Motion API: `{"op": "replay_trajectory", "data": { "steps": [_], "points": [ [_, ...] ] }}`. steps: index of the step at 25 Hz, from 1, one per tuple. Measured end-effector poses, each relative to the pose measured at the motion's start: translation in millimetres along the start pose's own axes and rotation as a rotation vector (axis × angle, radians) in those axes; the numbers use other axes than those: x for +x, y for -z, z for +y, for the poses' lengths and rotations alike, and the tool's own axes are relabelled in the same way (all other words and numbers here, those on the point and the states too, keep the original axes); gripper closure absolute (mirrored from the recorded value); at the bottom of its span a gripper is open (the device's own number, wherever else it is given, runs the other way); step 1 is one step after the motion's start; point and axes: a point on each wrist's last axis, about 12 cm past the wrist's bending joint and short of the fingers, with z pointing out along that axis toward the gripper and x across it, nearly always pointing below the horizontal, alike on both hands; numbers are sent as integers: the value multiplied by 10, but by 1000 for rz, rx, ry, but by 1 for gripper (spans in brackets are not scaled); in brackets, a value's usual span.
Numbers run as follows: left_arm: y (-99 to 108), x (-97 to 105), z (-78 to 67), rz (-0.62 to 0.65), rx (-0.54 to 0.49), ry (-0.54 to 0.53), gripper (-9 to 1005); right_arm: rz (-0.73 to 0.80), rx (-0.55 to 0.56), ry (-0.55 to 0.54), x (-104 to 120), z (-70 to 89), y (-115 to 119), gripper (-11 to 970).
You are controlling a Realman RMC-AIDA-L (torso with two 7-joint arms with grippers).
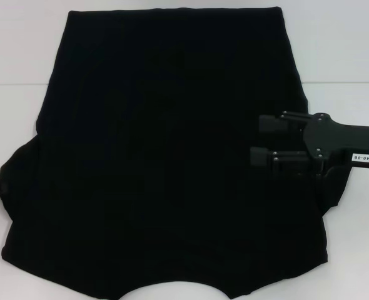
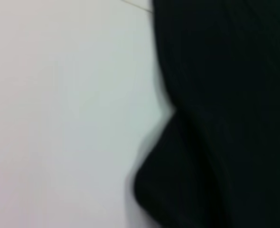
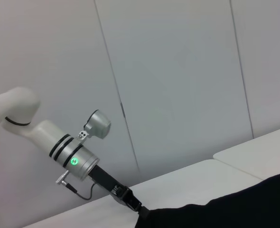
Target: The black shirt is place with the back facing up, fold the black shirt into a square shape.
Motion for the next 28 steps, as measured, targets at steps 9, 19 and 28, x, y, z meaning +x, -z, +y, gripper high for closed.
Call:
{"op": "replay_trajectory", "data": {
  "steps": [9, 19, 28],
  "points": [
    [119, 135, 193, -78, -3, 74, 994, -21, 16, -4, -12, -17, -7, 77],
    [189, 229, 290, -128, 6, 122, 995, -41, 22, -7, -23, -19, -20, 76],
    [244, 312, 369, -165, 7, 169, 995, -41, 36, -16, -9, -27, -38, 75]
  ]
}}
